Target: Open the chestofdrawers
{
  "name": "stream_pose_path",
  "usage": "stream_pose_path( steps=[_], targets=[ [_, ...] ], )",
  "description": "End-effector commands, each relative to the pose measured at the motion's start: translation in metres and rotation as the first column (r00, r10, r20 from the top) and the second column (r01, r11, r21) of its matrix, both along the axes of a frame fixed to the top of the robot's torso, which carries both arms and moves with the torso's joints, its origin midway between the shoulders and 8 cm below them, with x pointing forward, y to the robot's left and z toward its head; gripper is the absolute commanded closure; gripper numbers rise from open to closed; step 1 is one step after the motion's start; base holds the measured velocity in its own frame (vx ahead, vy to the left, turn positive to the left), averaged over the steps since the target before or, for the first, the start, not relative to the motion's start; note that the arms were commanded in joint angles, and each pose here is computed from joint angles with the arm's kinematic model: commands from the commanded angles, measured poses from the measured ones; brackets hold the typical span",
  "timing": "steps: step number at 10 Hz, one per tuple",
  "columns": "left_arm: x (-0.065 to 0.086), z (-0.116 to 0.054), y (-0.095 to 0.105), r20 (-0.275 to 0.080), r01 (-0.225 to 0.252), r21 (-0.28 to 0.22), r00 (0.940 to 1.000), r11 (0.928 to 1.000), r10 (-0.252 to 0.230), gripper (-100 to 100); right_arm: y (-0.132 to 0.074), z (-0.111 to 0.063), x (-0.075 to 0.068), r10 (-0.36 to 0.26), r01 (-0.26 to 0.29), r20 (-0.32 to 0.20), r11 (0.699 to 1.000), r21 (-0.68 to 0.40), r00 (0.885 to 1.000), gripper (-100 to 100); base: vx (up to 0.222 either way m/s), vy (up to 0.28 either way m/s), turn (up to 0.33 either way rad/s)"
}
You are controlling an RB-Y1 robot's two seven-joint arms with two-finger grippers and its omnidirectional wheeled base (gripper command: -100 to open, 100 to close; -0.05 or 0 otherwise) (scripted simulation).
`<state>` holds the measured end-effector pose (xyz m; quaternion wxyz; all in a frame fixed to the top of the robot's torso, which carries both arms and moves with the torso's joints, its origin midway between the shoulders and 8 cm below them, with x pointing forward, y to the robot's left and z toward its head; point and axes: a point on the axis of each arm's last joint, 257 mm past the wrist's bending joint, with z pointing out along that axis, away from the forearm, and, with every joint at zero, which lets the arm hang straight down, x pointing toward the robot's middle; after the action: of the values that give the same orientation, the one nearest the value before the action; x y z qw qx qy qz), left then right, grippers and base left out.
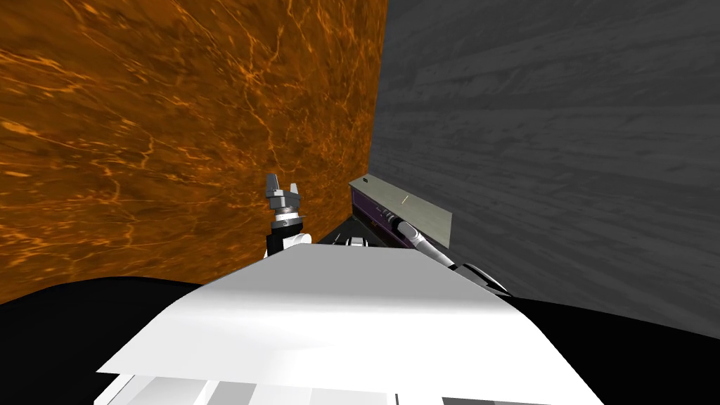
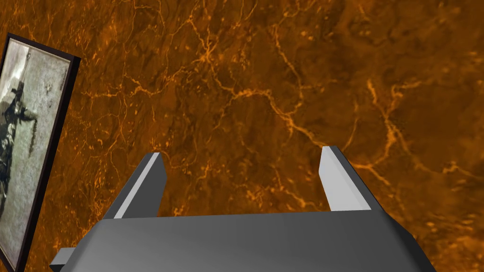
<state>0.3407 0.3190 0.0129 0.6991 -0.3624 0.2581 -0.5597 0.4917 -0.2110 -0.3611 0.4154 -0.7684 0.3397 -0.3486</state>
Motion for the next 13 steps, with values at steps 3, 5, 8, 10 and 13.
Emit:
stream_pose_path(
  steps=[3,5,8,10,13],
  targets=[
    [0.0,0.0,0.0,0.0,0.0,0.0,1.0,1.0,0.0,0,0.002,0.003,0.0,0.01,-0.01,0.002,1.0,0.002,1.0,100,-0.105,0.11,-0.029],
    [0.0,0.0,0.0,0.0,0.0,0.0,1.0,1.0,0.0,0,0.004,0.005,-0.001,0.017,-0.017,0.003,1.0,0.004,1.0,100,-0.153,0.149,-0.03],
    [0.0,0.0,0.0,0.0,0.0,0.0,1.0,1.0,0.0,0,0.007,0.001,-0.006,0.025,-0.025,-0.008,1.0,0.005,1.0,100,-0.075,0.087,-0.026],
    [0.0,0.0,0.0,0.0,0.0,0.0,1.0,1.0,0.0,0,0.009,0.002,-0.006,0.03,-0.03,-0.005,1.0,0.004,1.0,100,-0.132,0.13,-0.03],
    [0.0,0.0,0.0,0.0,0.0,0.0,1.0,1.0,0.0,0,-0.004,0.017,0.004,0.038,-0.038,-0.006,0.999,0.005,0.999,-100,-0.086,0.106,-0.028]
  ],
)
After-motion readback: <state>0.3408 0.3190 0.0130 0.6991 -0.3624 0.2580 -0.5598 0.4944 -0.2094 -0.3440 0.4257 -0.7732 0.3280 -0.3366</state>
